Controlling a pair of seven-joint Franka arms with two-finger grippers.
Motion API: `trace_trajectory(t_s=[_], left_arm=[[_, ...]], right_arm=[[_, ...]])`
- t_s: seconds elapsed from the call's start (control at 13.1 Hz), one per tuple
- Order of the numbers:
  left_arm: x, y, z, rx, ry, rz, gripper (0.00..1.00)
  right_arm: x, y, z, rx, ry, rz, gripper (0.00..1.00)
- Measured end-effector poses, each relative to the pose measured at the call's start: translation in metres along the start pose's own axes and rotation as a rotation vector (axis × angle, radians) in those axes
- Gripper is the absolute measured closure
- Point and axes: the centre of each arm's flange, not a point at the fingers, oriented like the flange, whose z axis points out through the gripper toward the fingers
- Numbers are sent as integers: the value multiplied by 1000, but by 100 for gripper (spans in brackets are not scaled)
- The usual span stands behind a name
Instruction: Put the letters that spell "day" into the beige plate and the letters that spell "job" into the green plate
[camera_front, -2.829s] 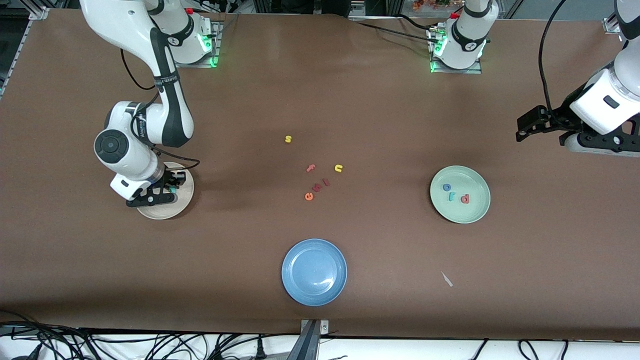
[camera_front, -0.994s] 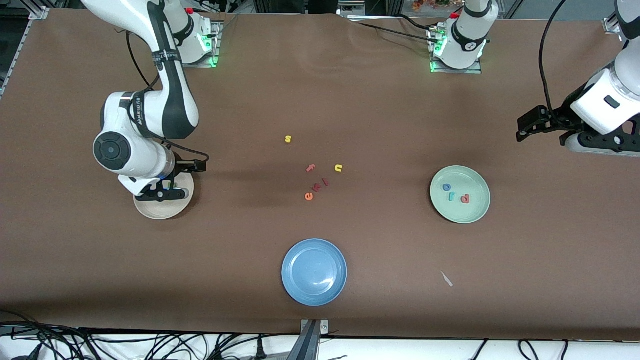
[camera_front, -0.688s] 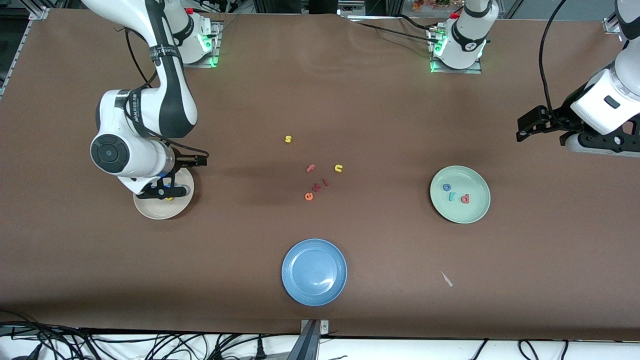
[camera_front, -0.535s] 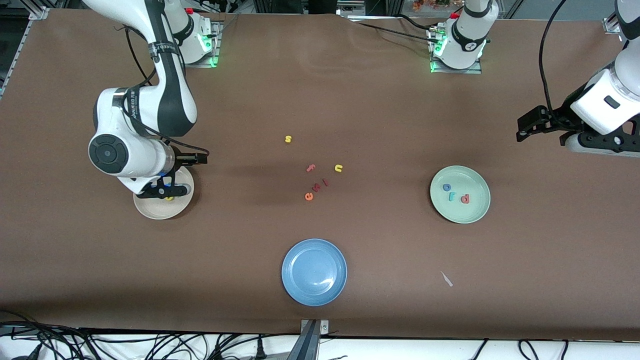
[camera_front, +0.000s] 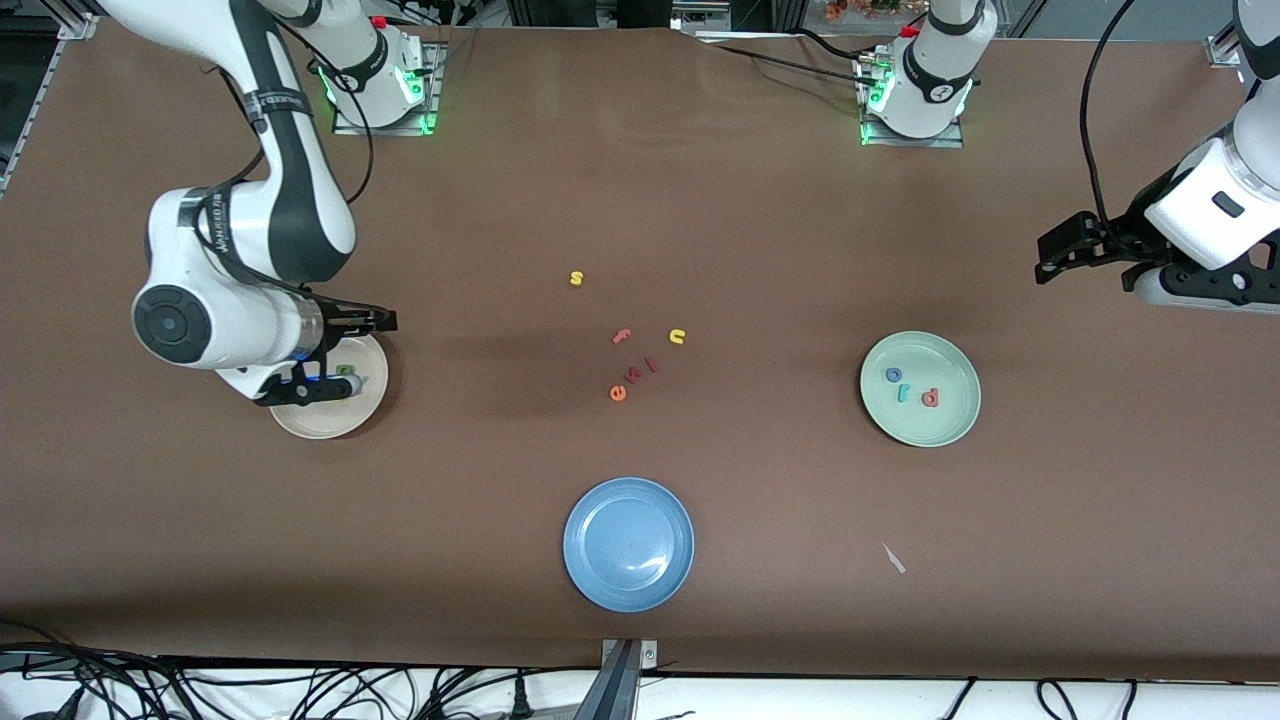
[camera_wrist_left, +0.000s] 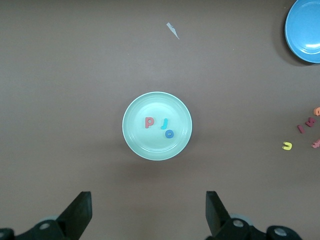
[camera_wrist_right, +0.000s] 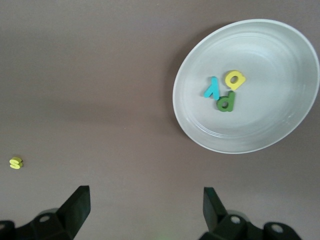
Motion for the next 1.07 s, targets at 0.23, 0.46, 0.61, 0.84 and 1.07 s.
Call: trace_trajectory(t_s=[0.23, 0.46, 0.61, 0.84, 1.07], left_arm=[[0, 0, 0, 0, 0, 0, 0], [0, 0, 0, 0, 0, 0, 0], [0, 0, 0, 0, 0, 0, 0], [0, 0, 0, 0, -1, 0, 0], [0, 0, 0, 0, -1, 0, 0]], right_arm=[[-1, 13, -20, 22, 33, -8, 0], [-11, 27, -52, 19, 90, -8, 0], [-20, 38, -72, -1, 124, -7, 0], [-36, 47, -102, 2, 176, -1, 0], [-44, 56, -115, -27, 200, 6, 0]])
